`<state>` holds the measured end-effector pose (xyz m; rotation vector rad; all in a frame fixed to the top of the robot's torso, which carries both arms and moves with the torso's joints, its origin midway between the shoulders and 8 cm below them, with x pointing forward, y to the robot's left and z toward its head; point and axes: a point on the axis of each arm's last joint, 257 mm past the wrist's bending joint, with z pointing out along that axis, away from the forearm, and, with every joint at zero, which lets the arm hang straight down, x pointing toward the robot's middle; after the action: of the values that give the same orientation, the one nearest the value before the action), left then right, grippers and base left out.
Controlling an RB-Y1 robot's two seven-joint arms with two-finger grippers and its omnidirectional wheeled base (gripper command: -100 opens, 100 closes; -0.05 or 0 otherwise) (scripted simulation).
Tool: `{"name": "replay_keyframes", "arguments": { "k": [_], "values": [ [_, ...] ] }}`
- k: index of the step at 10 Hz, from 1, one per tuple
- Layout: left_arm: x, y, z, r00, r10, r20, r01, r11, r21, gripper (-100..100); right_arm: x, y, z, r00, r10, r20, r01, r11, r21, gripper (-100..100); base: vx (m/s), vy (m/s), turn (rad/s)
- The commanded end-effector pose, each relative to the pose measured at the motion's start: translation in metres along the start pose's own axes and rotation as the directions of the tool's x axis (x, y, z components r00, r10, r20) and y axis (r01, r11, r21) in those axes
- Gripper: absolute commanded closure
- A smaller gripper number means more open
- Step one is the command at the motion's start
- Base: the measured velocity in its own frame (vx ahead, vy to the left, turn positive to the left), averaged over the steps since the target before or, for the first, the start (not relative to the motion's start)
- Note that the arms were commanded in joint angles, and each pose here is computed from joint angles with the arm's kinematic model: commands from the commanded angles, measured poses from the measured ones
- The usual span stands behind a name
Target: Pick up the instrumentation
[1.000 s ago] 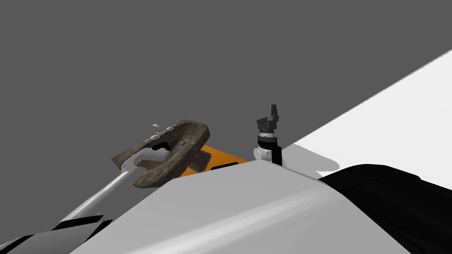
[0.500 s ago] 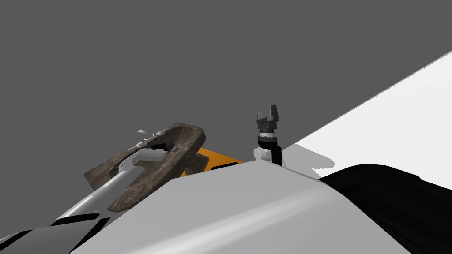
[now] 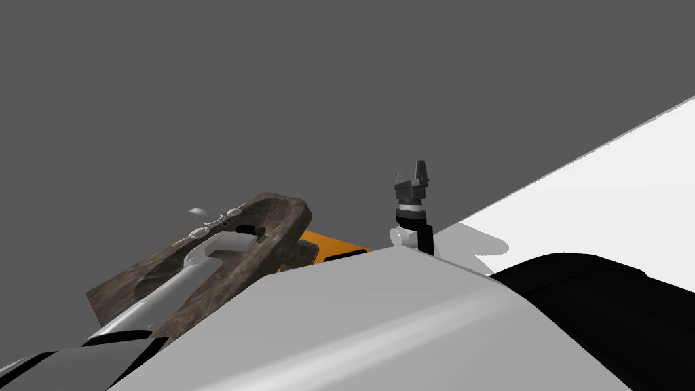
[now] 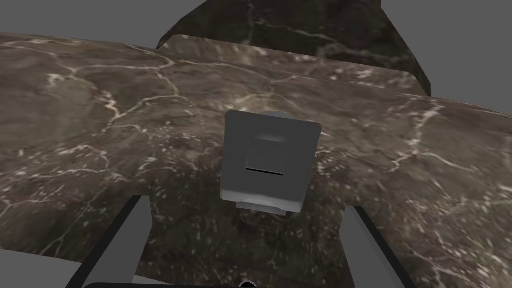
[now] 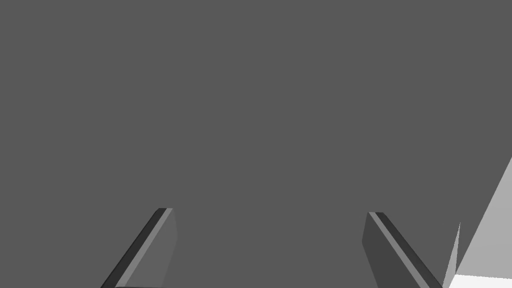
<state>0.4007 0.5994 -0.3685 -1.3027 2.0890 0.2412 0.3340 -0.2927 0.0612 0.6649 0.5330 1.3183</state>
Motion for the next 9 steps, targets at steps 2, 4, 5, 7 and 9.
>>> {"name": "replay_keyframes", "arguments": {
  "k": [2,4,5,7,9],
  "values": [
    [-0.006,0.009,0.006,0.999,-0.034,0.011,0.034,0.999,-0.024,-100,0.0,0.0,0.0,1.0,0.0,0.0,0.0,1.0,0.0,0,-0.023,0.013,-0.14],
    [-0.011,0.018,0.012,0.998,-0.067,0.021,0.068,0.997,-0.049,-100,0.0,0.0,0.0,1.0,0.0,0.0,0.0,1.0,0.0,0,-0.126,0.072,-0.279],
    [-0.013,0.022,0.015,0.996,-0.083,0.026,0.084,0.995,-0.061,-100,0.0,0.0,0.0,1.0,0.0,0.0,0.0,1.0,0.0,0,-0.119,0.075,-0.195],
    [-0.016,0.032,0.02,0.993,-0.114,0.035,0.117,0.989,-0.086,-100,0.0,0.0,0.0,1.0,0.0,0.0,0.0,1.0,0.0,0,-0.102,0.048,-0.208],
    [-0.018,0.042,0.025,0.988,-0.145,0.045,0.149,0.983,-0.111,-100,0.0,0.0,0.0,1.0,0.0,0.0,0.0,1.0,0.0,0,-0.097,0.036,-0.206]
  ]
}}
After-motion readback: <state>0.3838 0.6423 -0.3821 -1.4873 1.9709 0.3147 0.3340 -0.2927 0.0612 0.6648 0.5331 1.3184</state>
